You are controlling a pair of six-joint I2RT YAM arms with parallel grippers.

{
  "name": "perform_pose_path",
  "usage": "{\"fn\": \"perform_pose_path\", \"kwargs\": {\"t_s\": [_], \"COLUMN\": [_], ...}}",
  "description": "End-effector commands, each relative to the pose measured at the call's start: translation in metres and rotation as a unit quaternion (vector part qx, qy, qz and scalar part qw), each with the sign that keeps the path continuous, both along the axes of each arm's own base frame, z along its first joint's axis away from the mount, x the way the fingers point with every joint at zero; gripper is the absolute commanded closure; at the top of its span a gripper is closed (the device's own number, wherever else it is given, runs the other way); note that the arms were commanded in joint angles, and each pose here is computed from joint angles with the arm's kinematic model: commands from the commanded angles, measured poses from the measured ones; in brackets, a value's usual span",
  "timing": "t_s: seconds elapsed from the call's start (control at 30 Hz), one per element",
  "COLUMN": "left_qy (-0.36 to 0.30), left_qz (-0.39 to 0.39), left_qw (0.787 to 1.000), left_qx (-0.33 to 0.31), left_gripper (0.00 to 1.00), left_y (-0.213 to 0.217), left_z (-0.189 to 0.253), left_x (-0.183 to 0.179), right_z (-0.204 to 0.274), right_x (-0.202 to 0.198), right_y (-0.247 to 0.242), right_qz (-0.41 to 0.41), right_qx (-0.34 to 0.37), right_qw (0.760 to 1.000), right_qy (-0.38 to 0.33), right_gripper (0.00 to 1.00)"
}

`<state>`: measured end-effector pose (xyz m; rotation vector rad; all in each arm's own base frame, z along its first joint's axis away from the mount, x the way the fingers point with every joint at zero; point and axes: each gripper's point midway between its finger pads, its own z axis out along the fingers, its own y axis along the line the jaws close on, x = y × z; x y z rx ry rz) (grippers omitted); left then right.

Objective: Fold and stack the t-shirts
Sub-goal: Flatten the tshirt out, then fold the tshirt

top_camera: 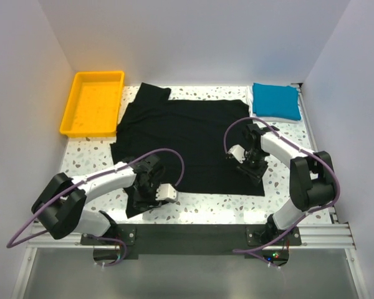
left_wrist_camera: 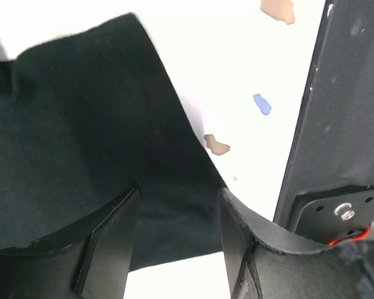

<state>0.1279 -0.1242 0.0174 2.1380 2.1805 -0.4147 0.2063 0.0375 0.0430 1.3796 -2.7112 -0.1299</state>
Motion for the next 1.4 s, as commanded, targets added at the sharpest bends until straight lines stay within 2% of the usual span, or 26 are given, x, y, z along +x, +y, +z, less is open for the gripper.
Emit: {"fn": "perform_pose_path", "kwargs": {"t_s": [0.0,0.07,0.1,0.13,0.23,0.3,0.37,0.53,0.57,0.6,0.63,0.73,0.83,1.07,1.17,1.2,1.27,1.3,1.37], "left_qy": [-0.004,-0.005,-0.008,-0.010,-0.015,-0.022,-0.017,0.014,0.018,0.014,0.004,-0.022,-0.022,-0.013,-0.024,-0.027,-0.023,-0.024,-0.015], "left_qz": [-0.008,-0.005,-0.005,-0.005,-0.011,-0.018,-0.019,-0.022,-0.023,-0.022,-0.026,-0.031,-0.038,-0.047,-0.048,-0.049,-0.050,-0.050,-0.055], "left_qw": [0.999,0.999,0.999,0.999,1.000,0.999,0.998,0.997,0.997,0.998,0.998,0.998,0.999,0.998,0.997,0.997,0.996,0.996,0.996], "left_qx": [0.032,0.040,0.042,0.041,0.014,-0.032,-0.055,-0.075,-0.073,-0.064,-0.063,-0.045,-0.026,0.030,0.053,0.061,0.069,0.072,0.067], "left_gripper": [0.42,0.53,0.60,0.76,0.94,0.99,1.00,1.00,0.96,0.84,0.64,0.46,0.39,0.38,0.56,0.67,0.78,0.88,0.97], "left_y": [0.003,0.003,0.003,0.001,-0.016,-0.044,-0.065,-0.094,-0.093,-0.089,-0.086,-0.066,-0.050,-0.017,-0.009,-0.005,0.000,0.003,0.002], "left_z": [-0.017,-0.024,-0.025,-0.025,-0.004,0.024,0.047,0.055,0.052,0.049,0.047,0.036,0.024,-0.021,-0.034,-0.037,-0.041,-0.041,-0.035], "left_x": [-0.006,-0.005,-0.002,0.000,0.010,0.023,0.030,0.025,0.024,0.024,0.025,0.021,0.012,-0.006,-0.004,-0.003,-0.007,-0.007,-0.011], "right_z": [-0.002,-0.001,-0.002,-0.002,-0.003,-0.003,-0.004,-0.006,-0.006,-0.005,-0.004,-0.005,-0.009,-0.013,-0.014,-0.014,-0.014,-0.015,-0.015], "right_x": [0.004,0.006,0.006,0.006,0.006,0.006,0.006,0.007,0.007,0.007,0.007,0.008,0.007,0.008,0.008,0.009,0.009,0.009,0.009], "right_y": [-0.004,-0.004,-0.004,-0.005,-0.005,-0.005,-0.005,-0.003,-0.004,-0.005,-0.004,-0.004,-0.004,-0.006,-0.007,-0.006,-0.007,-0.006,-0.006], "right_qz": [-0.003,-0.005,-0.004,-0.004,-0.003,-0.004,-0.004,-0.004,-0.004,-0.004,-0.002,-0.002,-0.006,-0.007,-0.006,-0.006,-0.007,-0.007,-0.009], "right_qx": [-0.011,-0.011,-0.012,-0.013,-0.013,-0.012,-0.012,-0.012,-0.012,-0.013,-0.012,-0.012,-0.011,-0.017,-0.019,-0.019,-0.019,-0.018,-0.017], "right_qw": [1.000,1.000,1.000,1.000,1.000,1.000,1.000,1.000,1.000,1.000,1.000,1.000,1.000,1.000,1.000,1.000,1.000,1.000,1.000], "right_qy": [-0.009,-0.011,-0.011,-0.010,-0.007,-0.007,-0.005,0.002,0.001,-0.001,-0.001,-0.001,0.006,0.008,0.007,0.007,0.007,0.007,0.007], "right_gripper": [0.65,0.66,0.66,0.66,0.66,0.66,0.66,0.67,0.67,0.67,0.67,0.67,0.67,0.67,0.67,0.67,0.67,0.67,0.67]}}
